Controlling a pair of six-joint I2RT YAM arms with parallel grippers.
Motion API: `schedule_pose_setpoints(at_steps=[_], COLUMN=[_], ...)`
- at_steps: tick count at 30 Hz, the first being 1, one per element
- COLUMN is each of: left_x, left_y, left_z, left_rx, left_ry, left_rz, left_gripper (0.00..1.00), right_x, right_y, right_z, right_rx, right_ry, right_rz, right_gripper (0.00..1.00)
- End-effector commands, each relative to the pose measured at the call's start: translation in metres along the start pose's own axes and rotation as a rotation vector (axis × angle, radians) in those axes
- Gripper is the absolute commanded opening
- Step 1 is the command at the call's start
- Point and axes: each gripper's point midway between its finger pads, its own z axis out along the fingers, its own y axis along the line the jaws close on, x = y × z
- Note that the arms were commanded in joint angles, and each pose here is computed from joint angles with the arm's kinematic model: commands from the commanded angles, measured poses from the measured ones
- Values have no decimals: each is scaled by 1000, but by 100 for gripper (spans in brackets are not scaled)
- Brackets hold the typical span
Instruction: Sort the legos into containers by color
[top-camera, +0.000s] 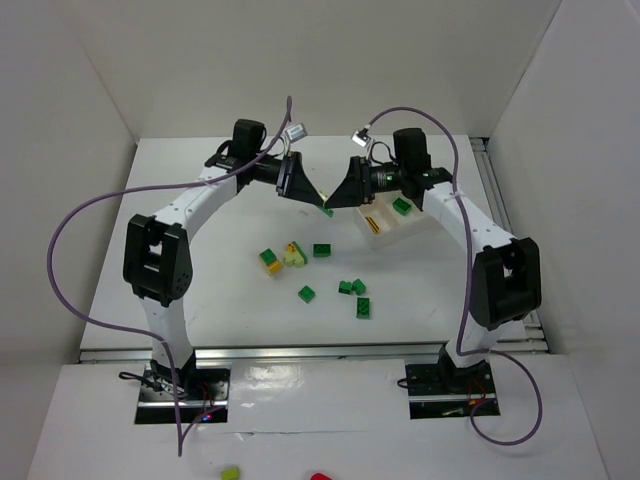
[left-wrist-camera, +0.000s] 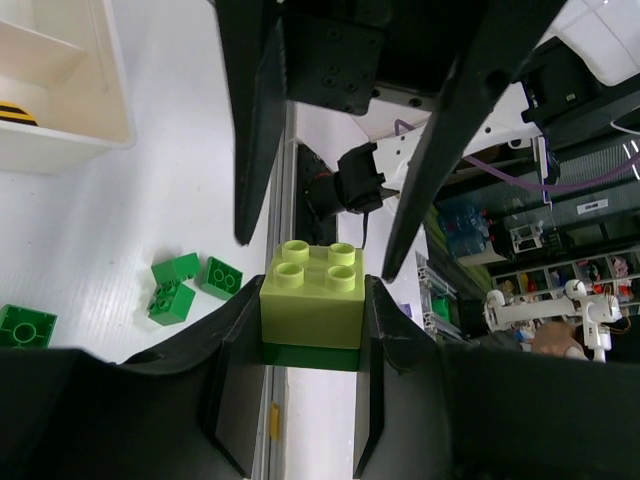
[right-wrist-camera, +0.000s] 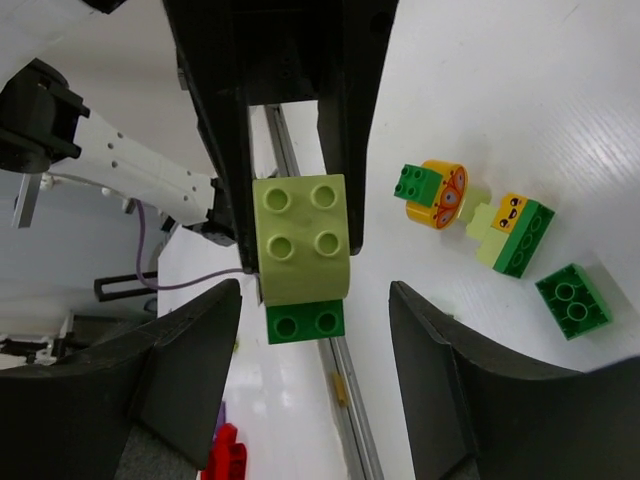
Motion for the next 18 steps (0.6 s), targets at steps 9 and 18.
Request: schedule_pose_setpoints(at_steps=[9,18], left_x=[-17,-24], left_y=[-10,-12], left_z=[1,1], left_rx=[51,36], left_ry=[5,-10], left_rz=[93,94], left_gripper=[0,0], right_x=[0,4], right_y=[7,3], right_z=[17,21], right_rx=[-62,-46], right_ry=[56,48], right_rz=[-66,-51], right_gripper=[64,10])
